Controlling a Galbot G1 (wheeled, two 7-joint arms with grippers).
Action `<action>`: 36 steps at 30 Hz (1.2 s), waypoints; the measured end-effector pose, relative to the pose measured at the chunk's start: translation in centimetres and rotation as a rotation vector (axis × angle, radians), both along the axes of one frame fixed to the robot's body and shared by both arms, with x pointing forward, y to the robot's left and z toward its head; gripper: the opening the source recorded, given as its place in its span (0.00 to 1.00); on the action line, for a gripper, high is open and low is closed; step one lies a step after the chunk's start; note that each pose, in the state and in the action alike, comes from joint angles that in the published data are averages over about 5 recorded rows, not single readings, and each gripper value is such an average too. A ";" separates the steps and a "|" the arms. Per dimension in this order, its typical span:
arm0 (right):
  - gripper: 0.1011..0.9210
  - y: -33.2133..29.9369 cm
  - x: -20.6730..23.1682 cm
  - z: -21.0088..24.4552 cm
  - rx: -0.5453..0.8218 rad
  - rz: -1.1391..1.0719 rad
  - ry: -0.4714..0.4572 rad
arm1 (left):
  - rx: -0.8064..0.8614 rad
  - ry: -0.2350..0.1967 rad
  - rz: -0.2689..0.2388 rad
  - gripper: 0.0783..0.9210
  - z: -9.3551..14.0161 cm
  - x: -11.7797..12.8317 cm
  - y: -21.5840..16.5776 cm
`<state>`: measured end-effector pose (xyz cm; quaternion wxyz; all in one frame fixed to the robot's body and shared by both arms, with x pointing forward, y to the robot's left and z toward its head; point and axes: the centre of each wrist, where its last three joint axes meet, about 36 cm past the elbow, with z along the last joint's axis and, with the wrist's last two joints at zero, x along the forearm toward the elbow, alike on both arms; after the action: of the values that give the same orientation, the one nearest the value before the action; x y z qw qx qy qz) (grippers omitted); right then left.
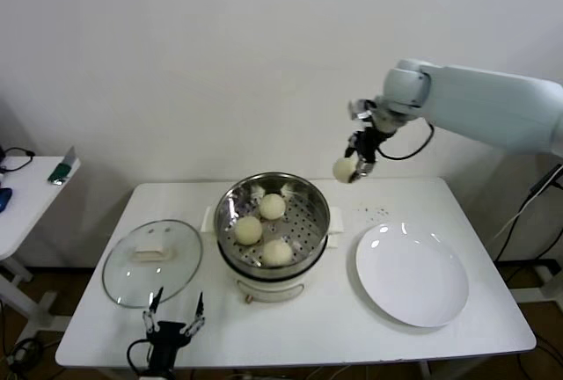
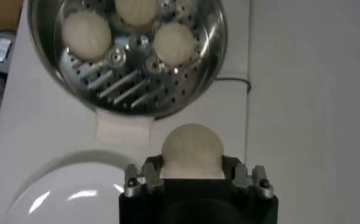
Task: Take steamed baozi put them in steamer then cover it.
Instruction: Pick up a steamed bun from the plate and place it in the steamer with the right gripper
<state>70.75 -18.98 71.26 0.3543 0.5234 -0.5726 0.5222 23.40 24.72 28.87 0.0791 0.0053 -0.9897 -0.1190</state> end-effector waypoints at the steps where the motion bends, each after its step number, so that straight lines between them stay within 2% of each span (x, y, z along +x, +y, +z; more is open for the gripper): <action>1: 0.67 1.0 0.0 0.1 0.001 0.009 0.005 | -0.002 -0.001 0.000 0.88 0.0 0.0 0.0; 12: 0.67 8.2 -1.2 -2.6 -0.024 0.078 0.075 | -0.005 -0.002 0.002 0.88 -0.1 -0.2 0.8; 22: 0.67 9.4 -1.8 -7.0 -0.063 0.093 0.137 | -0.003 -0.006 0.008 0.88 -0.2 0.0 1.5; 36: 0.69 10.7 -1.9 -10.9 -0.094 0.116 0.166 | 0.003 -0.004 0.011 0.88 -0.2 0.1 1.9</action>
<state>68.86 -8.25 60.39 0.3940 0.5799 -0.4849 0.5228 23.47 26.65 28.67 0.0775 0.0111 -0.9897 -0.1201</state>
